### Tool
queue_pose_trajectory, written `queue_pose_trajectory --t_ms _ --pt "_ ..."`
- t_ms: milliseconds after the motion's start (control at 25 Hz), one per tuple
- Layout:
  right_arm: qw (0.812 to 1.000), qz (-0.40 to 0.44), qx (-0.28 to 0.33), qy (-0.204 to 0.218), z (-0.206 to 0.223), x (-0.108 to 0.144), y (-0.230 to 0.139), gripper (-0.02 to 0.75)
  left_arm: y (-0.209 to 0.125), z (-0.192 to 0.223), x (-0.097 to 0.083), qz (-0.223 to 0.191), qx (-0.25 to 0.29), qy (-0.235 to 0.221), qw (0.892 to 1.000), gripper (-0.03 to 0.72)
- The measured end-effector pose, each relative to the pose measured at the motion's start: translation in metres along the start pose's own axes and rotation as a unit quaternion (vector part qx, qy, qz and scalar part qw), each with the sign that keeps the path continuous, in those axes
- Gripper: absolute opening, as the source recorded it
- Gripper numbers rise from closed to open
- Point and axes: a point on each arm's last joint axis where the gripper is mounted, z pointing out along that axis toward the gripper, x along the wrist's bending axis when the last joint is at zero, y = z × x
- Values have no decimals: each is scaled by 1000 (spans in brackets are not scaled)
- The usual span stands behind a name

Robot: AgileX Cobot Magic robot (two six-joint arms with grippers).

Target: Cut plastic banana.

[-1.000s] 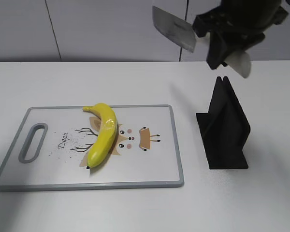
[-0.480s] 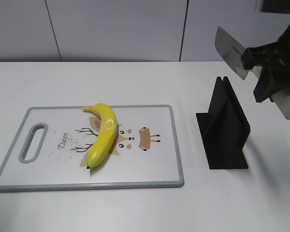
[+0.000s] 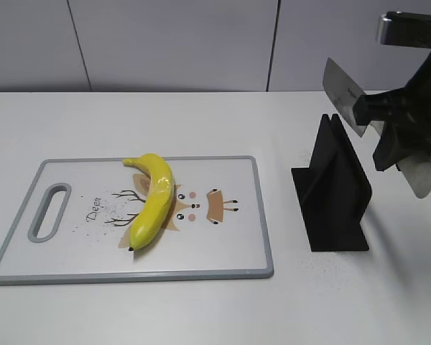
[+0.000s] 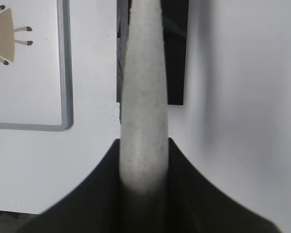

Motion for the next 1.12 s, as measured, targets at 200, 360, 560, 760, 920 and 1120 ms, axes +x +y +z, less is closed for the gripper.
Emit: queue_pose_trajectory --t_ms 200,360,560,760,920,1120 --pt "1000 1 9 -4 5 -2 -4 160 -23 -18 -4 6 -96 13 995 593" --pt "1000 2 11 -5 12 -4 -8 160 -41 -25 -7 10 -141 20 990 593" --pt "1000 -2 22 -9 23 -6 -12 160 -58 -35 -10 14 -196 27 980 593" --pt "1000 -11 14 -7 26 -5 -10 160 -65 -37 -11 15 -215 29 976 593" --pt "1000 -12 12 -6 24 -5 -10 160 -65 -36 -11 15 -213 29 976 592" --pt "1000 -14 -8 2 8 -6 -13 160 -65 -36 -11 15 -213 29 976 592"
